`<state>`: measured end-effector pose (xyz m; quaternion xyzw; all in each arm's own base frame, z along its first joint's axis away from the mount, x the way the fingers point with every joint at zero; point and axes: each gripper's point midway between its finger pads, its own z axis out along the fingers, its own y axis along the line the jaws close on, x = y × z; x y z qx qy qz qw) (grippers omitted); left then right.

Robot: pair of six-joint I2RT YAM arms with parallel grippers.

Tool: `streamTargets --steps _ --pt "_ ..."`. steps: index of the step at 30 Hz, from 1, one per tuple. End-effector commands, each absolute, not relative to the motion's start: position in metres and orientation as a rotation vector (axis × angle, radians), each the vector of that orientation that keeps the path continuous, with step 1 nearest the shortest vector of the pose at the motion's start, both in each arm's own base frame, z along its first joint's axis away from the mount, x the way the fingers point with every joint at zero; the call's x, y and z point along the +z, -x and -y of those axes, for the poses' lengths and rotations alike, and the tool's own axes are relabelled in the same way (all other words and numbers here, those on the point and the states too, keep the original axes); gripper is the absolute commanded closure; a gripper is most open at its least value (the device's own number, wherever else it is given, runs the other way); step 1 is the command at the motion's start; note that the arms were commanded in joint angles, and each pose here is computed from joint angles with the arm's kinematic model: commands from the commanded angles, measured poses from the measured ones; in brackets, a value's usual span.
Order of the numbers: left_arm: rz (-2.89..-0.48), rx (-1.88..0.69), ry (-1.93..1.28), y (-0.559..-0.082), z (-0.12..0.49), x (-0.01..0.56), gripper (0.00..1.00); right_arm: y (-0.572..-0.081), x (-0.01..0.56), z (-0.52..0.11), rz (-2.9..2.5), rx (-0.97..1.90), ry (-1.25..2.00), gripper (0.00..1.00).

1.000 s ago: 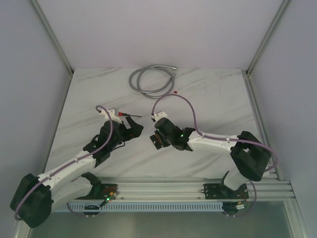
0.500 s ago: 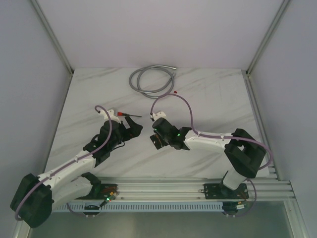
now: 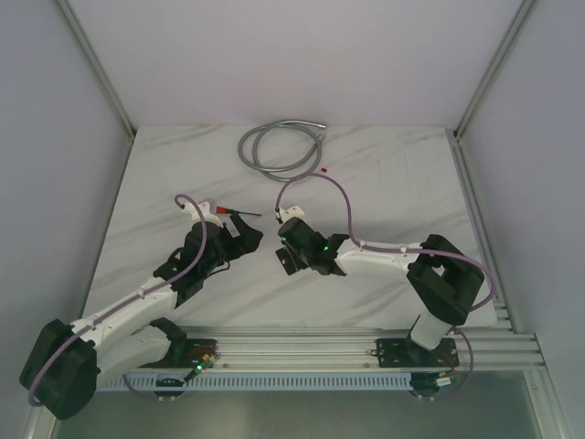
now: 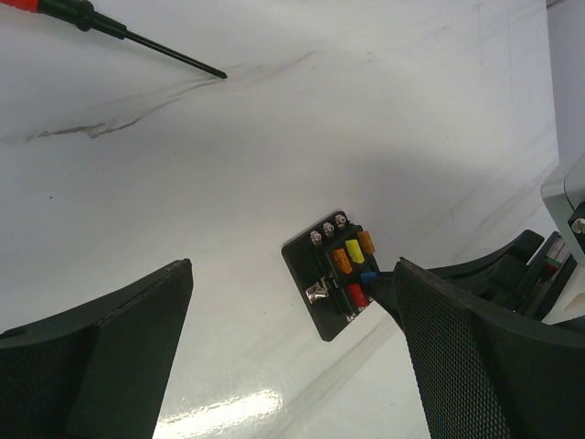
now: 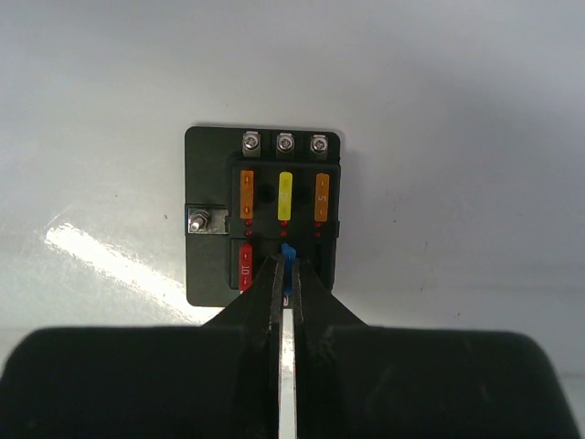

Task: Snap on the fuse box
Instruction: Install the fuse at the fuse box base.

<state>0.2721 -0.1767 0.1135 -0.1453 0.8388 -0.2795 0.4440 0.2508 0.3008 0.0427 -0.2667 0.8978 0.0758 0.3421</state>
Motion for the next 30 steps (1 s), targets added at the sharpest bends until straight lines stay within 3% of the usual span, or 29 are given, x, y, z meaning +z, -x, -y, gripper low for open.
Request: streamTargets --steps 1,10,18,30 --pt "-2.085 -0.683 0.374 -0.272 0.174 0.112 0.0 -0.252 0.039 -0.297 -2.354 0.139 0.672 0.97" --pt "-2.085 -0.686 0.379 -0.271 0.174 0.112 0.0 -0.253 0.045 -0.284 -2.35 0.051 0.657 0.88" --pt "-2.082 -0.689 0.381 -0.271 0.174 0.113 0.0 -0.249 0.056 -0.295 -2.347 0.131 0.659 0.72" --pt "-2.073 -0.689 0.382 -0.27 0.172 0.115 0.0 -0.256 0.084 -0.302 -2.338 0.252 0.658 0.63"
